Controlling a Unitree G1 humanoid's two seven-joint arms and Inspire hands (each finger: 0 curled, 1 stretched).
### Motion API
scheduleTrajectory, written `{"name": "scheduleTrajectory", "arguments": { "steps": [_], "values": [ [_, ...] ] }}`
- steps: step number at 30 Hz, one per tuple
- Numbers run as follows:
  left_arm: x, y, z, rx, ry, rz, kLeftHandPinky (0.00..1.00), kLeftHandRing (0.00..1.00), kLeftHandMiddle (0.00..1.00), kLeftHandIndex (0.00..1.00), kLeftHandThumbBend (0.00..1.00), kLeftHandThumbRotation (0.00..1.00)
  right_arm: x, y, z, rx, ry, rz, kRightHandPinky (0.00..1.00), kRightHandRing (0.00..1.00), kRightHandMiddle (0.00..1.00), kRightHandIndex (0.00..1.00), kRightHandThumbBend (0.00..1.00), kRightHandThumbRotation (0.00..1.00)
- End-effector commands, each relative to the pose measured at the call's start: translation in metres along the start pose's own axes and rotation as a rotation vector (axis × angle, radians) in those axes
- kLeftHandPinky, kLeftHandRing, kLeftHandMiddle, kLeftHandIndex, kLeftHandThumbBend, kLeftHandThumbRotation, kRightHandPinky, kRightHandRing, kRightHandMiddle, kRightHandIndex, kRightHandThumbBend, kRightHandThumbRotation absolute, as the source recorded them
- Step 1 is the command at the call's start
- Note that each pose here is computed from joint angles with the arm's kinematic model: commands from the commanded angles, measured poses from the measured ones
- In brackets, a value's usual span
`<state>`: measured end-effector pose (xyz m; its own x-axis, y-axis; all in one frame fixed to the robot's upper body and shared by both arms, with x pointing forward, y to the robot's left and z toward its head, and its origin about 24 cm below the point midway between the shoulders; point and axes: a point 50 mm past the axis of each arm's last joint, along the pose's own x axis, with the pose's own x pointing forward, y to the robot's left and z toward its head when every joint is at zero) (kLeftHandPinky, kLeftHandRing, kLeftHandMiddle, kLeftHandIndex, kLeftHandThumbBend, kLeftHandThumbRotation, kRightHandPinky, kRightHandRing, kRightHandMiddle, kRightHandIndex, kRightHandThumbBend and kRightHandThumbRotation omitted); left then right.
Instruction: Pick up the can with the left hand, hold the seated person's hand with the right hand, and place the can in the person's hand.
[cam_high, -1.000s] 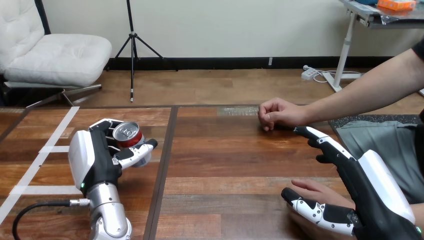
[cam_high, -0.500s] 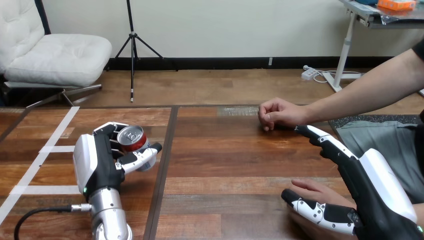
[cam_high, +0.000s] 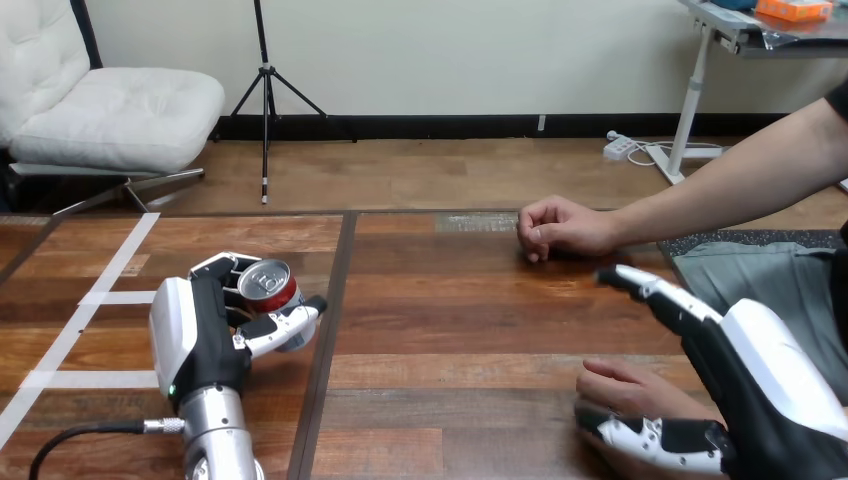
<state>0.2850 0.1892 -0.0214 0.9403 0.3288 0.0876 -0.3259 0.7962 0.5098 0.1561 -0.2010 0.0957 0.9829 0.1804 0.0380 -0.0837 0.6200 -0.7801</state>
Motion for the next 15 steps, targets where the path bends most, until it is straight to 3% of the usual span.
{"name": "scheduleTrajectory", "arguments": {
  "steps": [1,15],
  "values": [
    [0.014,-0.002,0.035,-0.066,-0.156,0.015,0.39,0.43,0.46,0.47,0.65,0.00,0.008,-0.020,0.007,-0.126,-0.028,-0.008,0.84,0.87,0.87,0.85,0.74,0.00],
    [0.013,-0.005,0.036,-0.083,-0.139,-0.001,0.40,0.44,0.47,0.47,0.63,0.00,0.007,-0.037,0.002,-0.316,0.111,0.062,0.84,0.86,0.87,0.83,0.88,0.00]
  ]
}}
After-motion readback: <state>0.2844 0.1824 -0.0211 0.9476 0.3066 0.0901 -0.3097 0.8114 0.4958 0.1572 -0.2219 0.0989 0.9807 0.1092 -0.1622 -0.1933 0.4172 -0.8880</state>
